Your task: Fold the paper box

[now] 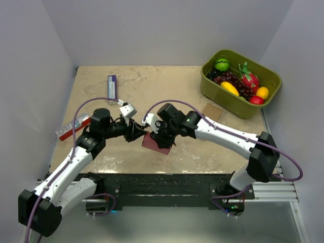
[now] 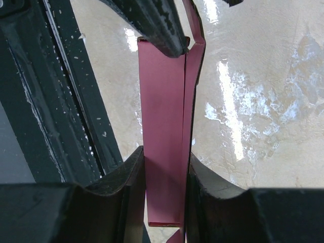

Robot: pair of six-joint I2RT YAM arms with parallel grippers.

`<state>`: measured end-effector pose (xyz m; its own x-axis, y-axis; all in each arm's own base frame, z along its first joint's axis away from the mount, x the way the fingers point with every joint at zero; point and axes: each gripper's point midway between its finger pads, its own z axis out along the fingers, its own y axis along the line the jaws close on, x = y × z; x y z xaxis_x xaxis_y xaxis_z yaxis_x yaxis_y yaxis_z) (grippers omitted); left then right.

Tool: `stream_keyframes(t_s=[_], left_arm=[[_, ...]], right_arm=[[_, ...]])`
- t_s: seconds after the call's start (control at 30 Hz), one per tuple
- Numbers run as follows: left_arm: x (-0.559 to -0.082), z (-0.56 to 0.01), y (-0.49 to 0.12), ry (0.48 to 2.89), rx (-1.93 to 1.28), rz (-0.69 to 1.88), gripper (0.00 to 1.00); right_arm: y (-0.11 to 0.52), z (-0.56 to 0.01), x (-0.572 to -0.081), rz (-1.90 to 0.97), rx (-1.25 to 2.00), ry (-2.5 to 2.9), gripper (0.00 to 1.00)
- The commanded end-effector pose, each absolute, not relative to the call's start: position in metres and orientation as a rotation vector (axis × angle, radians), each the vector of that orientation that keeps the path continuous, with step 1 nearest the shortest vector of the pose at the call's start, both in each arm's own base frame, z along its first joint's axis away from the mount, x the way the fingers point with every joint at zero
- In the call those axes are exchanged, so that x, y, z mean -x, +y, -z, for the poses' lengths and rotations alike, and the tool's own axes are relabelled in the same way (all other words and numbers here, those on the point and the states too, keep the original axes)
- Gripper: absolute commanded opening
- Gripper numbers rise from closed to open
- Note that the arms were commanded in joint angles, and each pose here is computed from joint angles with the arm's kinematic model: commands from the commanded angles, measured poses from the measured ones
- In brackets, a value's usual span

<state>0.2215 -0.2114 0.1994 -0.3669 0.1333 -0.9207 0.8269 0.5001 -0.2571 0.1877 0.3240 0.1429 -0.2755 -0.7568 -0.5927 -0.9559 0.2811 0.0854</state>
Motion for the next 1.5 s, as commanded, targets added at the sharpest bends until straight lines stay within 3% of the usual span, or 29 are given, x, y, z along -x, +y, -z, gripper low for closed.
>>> stream_keyframes(t_s=[0.0, 0.23, 0.4, 0.87, 1.47], left_arm=[[-0.222, -0.206, -0.216, 1.763, -0.836, 0.931, 0.31], [-0.218, -0.201, -0.219, 1.776, -0.849, 0.938, 0.10], [-0.216, -0.200, -0.222, 1.784, -0.847, 0.946, 0.00], [-0.224, -0.188, -0.221, 1.907, -0.606, 0.880, 0.00], [-0.220, -0.135, -0.226, 1.859, -0.385, 0.902, 0.00]], right_arm=[[0.326, -0.151, -0.185, -0.643, 1.525, 2.095, 0.18], [0.325, -0.152, -0.190, -0.619, 1.509, 2.092, 0.16], [0.324, -0.151, -0.193, -0.595, 1.493, 2.098, 0.16], [0.322, -0.151, -0.214, -0.484, 1.363, 2.107, 0.17], [0.317, -0.094, -0.230, -0.364, 1.238, 2.223, 0.17]])
